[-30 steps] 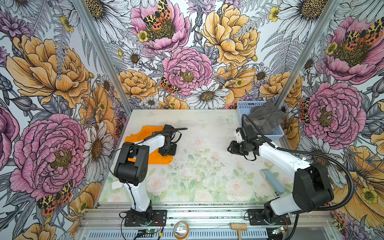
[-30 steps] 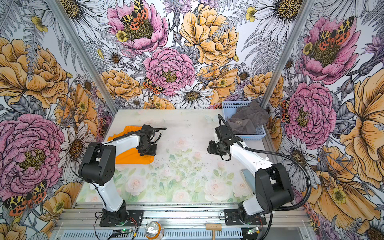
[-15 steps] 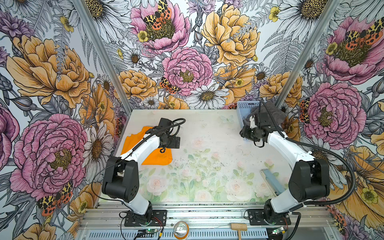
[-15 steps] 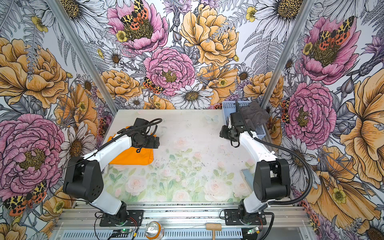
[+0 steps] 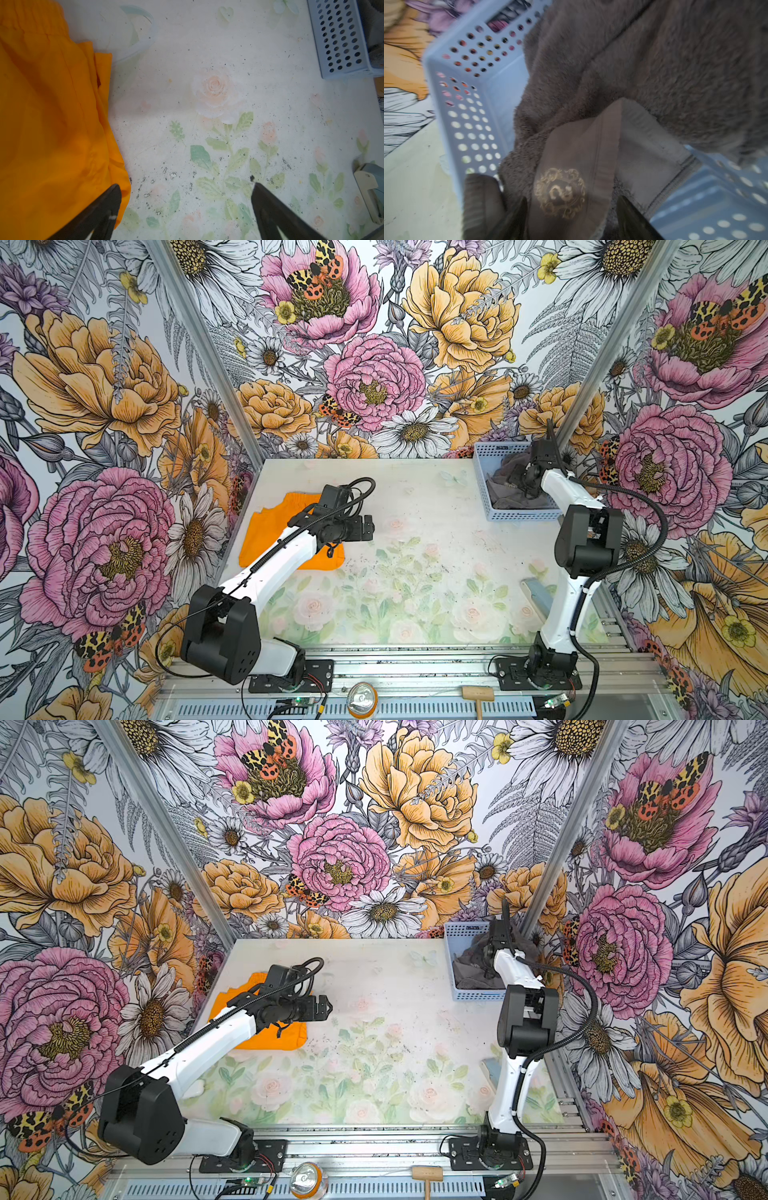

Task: Fold and stack the mixed laundry pile
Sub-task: 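Grasp the grey towel in the basket with the right gripper and lift it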

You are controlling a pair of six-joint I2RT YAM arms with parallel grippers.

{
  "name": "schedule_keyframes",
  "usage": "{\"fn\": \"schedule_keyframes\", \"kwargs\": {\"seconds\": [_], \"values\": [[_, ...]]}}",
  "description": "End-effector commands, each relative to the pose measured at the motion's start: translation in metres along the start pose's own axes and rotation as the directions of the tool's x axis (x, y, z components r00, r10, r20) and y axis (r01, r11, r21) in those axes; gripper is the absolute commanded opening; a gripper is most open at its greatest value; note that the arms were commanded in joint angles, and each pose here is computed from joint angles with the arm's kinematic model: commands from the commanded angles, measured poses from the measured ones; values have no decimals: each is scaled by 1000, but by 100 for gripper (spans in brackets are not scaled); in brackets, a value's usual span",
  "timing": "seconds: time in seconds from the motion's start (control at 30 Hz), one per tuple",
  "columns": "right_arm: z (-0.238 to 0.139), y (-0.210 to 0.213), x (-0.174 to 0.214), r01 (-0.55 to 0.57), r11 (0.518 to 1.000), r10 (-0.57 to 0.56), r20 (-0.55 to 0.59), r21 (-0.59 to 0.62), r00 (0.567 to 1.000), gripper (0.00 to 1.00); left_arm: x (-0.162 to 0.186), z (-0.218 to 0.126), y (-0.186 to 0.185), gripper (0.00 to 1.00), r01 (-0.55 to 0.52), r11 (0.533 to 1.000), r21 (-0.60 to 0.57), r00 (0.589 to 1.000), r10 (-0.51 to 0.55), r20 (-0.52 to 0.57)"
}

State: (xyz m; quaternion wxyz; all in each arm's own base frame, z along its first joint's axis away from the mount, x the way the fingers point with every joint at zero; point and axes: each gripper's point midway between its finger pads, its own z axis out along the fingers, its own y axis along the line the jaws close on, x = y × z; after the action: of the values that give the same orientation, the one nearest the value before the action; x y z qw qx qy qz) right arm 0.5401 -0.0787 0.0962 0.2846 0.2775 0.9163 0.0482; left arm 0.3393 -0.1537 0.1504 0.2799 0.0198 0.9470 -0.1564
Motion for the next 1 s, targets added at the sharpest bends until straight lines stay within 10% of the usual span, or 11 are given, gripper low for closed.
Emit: {"fn": "schedule_keyframes", "kwargs": {"seconds": [0.0, 0.3, 0.6, 0.97], "values": [[21, 0, 17, -79, 997, 77, -88, -15, 993, 68, -8, -5, -15, 99, 15, 998, 58, 999, -18, 45], [-20, 32, -30, -84, 985, 96, 75, -152, 993, 0, -14, -7, -16, 99, 15, 999, 45, 998, -18, 64], [-215, 88, -102, 116, 923, 45, 400, -368, 915, 0, -19, -9, -20, 99, 9, 999, 51, 996, -14, 92], [-462, 158, -100, 444, 682, 69, 655, -582, 752, 0, -19, -22, -29, 99, -1, 996, 87, 990, -12, 141]]}}
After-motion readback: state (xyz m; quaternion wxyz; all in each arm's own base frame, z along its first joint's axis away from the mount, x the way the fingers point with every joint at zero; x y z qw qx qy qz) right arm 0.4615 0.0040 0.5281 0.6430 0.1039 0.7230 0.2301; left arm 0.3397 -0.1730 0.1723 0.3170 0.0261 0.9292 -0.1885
